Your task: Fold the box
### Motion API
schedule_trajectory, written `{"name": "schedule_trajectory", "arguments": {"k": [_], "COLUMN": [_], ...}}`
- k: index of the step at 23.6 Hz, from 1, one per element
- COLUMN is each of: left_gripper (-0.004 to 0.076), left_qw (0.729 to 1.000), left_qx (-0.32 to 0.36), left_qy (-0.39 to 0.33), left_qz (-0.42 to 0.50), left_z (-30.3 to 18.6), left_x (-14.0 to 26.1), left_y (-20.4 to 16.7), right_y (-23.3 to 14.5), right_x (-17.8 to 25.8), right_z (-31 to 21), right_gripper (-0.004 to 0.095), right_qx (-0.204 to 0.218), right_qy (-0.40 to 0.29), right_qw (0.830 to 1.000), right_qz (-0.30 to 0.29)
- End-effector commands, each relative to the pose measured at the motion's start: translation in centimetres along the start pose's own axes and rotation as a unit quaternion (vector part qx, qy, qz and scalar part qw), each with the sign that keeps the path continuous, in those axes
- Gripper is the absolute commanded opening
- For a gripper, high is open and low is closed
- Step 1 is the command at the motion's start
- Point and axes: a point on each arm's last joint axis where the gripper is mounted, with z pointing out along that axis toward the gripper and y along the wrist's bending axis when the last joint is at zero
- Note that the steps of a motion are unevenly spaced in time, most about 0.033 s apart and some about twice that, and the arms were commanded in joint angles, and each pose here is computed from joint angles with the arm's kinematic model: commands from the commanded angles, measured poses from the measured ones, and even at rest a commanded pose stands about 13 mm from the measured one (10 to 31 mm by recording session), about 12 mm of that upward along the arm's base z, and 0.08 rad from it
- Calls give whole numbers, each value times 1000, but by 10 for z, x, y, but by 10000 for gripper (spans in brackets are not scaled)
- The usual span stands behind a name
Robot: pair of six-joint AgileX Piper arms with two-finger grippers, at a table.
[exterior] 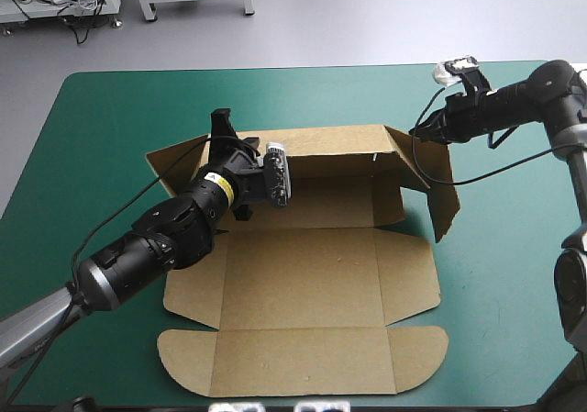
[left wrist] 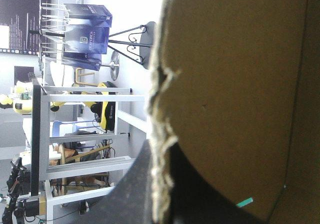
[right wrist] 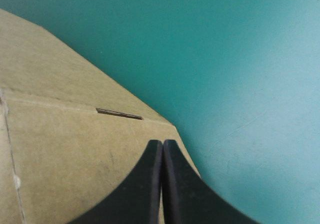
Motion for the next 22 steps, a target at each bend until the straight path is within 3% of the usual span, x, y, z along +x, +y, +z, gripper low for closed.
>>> {"name": "schedule_trajectory", "arguments": {"k": [1,10,17,22], "left_gripper": [-10,-10,-10,-10], "left_qw": [999,1000,1000,1000], "left_qx": [-34,-30,-14,-6], "left_qy": [-19,-3,8,12], "left_qz": [-7,-4,10,22], "left_z": [-13,-12,1,6], "left_x": [-4,-1,-2,-3], "left_y": [17,16,7,4], "right_y": [16,24,34,44], "right_x": [-4,24,73,93], "right_z": [-14,-2,12,15], "right_gripper": [-18,-18,-18,-18], "right_qx": [-23,-55,1,0], "right_qy": [-32,-44,-134,-174], "right_qw": [999,993,978,969], "right_qz": [-26,-91,-157,-174]}}
